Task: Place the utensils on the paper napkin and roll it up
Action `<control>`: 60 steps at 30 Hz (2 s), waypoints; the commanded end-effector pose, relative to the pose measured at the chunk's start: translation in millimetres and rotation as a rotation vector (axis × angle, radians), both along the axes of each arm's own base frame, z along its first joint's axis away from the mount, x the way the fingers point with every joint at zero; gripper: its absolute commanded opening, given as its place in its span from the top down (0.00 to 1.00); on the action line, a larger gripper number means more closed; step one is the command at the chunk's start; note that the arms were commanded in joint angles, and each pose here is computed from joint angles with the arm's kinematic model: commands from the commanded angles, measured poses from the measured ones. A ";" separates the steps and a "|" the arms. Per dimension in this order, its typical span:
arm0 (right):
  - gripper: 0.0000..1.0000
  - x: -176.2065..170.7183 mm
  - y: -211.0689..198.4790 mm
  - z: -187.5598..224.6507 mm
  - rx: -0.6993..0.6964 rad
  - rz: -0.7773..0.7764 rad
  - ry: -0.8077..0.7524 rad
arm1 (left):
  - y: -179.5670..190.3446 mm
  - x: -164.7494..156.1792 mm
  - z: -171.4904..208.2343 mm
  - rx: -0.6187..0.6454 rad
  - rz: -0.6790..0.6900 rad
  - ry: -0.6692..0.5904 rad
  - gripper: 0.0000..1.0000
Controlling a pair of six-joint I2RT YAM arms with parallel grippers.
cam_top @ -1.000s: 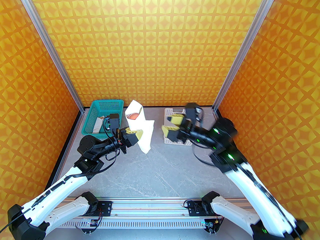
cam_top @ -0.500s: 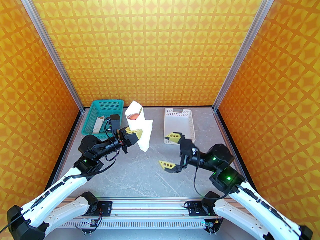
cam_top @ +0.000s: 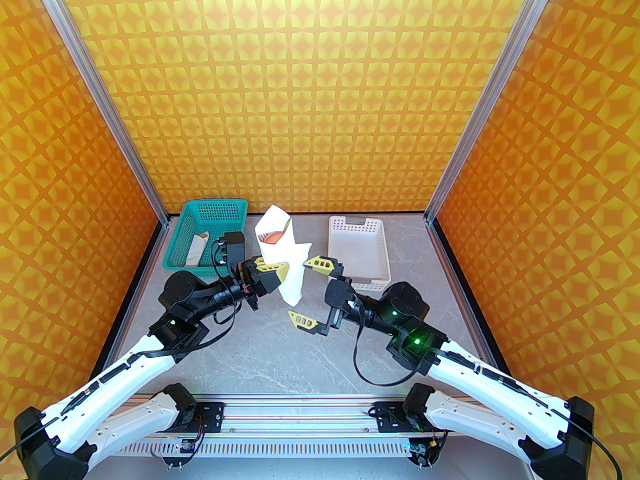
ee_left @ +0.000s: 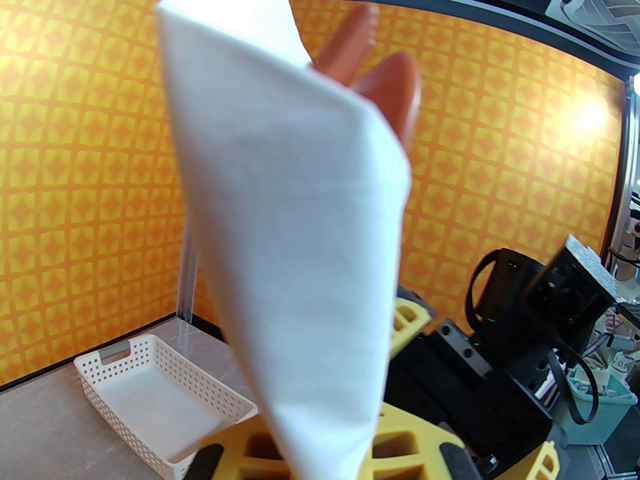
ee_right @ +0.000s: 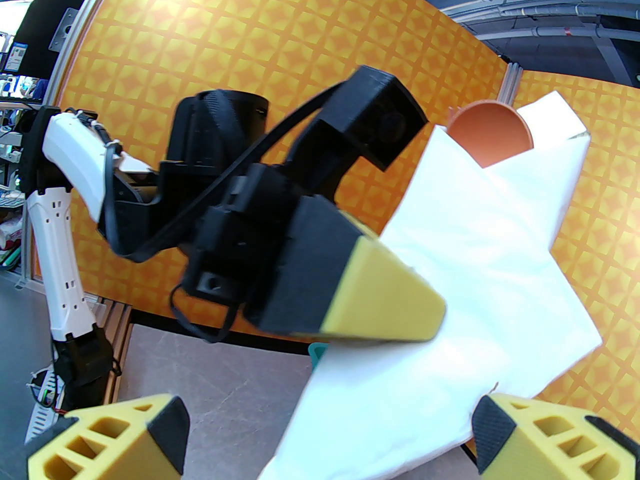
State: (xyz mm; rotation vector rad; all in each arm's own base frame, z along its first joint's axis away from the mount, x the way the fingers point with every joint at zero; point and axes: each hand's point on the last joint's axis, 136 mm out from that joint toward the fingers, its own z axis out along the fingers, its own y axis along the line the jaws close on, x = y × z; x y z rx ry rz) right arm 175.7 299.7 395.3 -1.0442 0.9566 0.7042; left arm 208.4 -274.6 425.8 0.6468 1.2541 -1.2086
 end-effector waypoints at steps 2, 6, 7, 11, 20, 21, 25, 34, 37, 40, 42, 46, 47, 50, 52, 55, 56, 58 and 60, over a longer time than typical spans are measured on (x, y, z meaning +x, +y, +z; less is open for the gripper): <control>0.02 0.5 -2.0 16.9 0.062 -0.008 -0.004 | 4.1 -5.6 21.9 -0.031 0.009 -0.062 1.00; 0.02 2.4 -0.5 10.4 0.054 -0.008 0.023 | 3.8 -5.7 22.0 -0.030 0.009 -0.064 1.00; 0.03 2.4 0.7 9.2 0.052 -0.002 0.030 | 3.3 -5.2 21.5 -0.028 0.009 -0.062 1.00; 0.05 3.9 4.3 5.8 0.049 0.010 0.058 | 3.0 -5.2 21.5 -0.029 0.008 -0.063 1.00; 0.01 4.2 1.7 22.0 0.063 -0.006 0.026 | 0.9 -3.8 16.0 -0.005 0.009 -0.052 1.00; 0.01 3.6 1.0 24.7 0.063 -0.006 0.018 | 0.7 -3.7 14.2 -0.001 0.009 -0.048 1.00; 0.01 3.2 -0.5 31.9 0.061 -0.016 -0.007 | 0.5 -3.5 12.6 0.003 0.009 -0.044 1.00; 0.01 7.2 4.1 37.1 0.065 -0.016 -0.020 | -2.0 -8.0 13.1 0.007 -0.014 -0.052 1.00; 0.01 7.6 6.3 37.7 0.066 -0.006 -0.011 | -2.4 -10.4 13.2 0.008 -0.021 -0.057 1.00; 0.01 8.6 7.9 38.8 0.068 0.003 -0.003 | -3.3 -11.7 13.1 0.010 -0.029 -0.060 1.00; 0.01 9.2 7.3 40.1 0.076 0.004 0.000 | -3.4 -12.1 12.5 0.010 -0.031 -0.059 1.00; 0.01 12.2 4.1 43.8 0.089 0.008 0.008 | -4.2 -13.1 12.3 0.013 -0.039 -0.062 1.00; 0.01 12.5 4.2 45.0 0.090 0.012 0.008 | -4.3 -13.2 12.2 0.014 -0.039 -0.062 1.00; 0.02 13.5 4.3 48.7 0.092 0.019 0.005 | -5.2 -13.6 11.7 0.017 -0.044 -0.061 1.00; 0.01 14.1 5.2 49.1 0.090 0.022 0.005 | -5.7 -13.3 11.8 0.017 -0.045 -0.061 1.00; 0.01 13.5 7.4 48.3 0.088 0.038 0.013 | -5.5 -12.9 11.6 0.016 -0.043 -0.062 1.00; 0.01 13.0 7.7 47.7 0.090 0.043 0.018 | -5.5 -13.3 12.0 0.015 -0.045 -0.062 1.00; 0.01 12.4 7.7 44.0 0.092 0.049 0.033 | -5.4 -13.4 12.5 0.012 -0.045 -0.065 1.00; 0.01 12.2 6.6 40.1 0.100 0.049 0.049 | -5.4 -13.7 13.8 0.008 -0.045 -0.070 1.00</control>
